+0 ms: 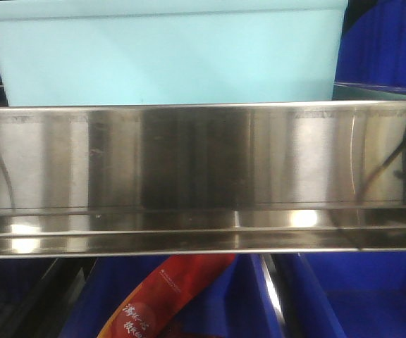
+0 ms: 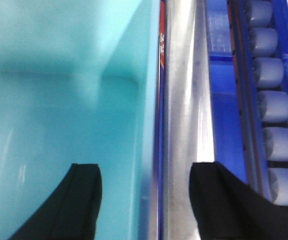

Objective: Fetch blue bin and place on conveyor start
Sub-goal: 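Close both grippers on opposite walls of the light-teal bin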

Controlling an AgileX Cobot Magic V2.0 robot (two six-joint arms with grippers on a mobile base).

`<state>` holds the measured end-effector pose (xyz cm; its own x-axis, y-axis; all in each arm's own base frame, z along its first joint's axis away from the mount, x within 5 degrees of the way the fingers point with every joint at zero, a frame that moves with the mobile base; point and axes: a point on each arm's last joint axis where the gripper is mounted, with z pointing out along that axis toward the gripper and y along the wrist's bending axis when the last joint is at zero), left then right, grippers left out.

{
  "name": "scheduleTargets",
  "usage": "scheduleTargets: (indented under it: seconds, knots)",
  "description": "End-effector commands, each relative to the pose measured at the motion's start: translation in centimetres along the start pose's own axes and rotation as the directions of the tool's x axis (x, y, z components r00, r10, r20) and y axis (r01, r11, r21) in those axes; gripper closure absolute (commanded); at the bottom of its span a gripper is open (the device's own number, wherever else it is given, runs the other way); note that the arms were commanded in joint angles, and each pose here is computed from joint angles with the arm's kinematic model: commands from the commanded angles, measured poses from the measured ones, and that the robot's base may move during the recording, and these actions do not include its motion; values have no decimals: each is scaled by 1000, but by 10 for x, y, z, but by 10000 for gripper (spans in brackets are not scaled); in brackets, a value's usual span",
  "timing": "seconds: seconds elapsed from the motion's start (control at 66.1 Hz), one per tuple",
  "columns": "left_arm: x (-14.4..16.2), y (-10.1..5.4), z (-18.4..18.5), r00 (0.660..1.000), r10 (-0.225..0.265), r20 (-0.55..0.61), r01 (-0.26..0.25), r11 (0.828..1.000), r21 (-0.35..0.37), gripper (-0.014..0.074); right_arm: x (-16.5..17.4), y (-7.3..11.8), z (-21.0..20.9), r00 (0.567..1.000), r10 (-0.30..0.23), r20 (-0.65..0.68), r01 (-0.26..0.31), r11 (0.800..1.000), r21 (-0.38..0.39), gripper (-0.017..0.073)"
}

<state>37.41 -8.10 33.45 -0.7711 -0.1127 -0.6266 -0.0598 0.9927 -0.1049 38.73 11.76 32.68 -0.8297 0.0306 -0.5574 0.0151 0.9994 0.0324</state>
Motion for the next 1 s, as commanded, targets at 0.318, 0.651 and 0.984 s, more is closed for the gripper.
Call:
scheduleTargets:
  seconds: [0.318,0.651,0.984]
  knots:
    - [5,-20,4,999,52,0,-52,998,20,318,-1,-1,-4,1000,-5,8,5,1000,7,272]
    - [5,-14,4,999,41,1,-41,998,-41,318,0,-1,-4,1000,-4,-7,5,1000,14,272]
    - [4,-14,4,1000,31,4,-31,998,-50,318,2,-2,-4,1000,-3,-27,4,1000,21,272]
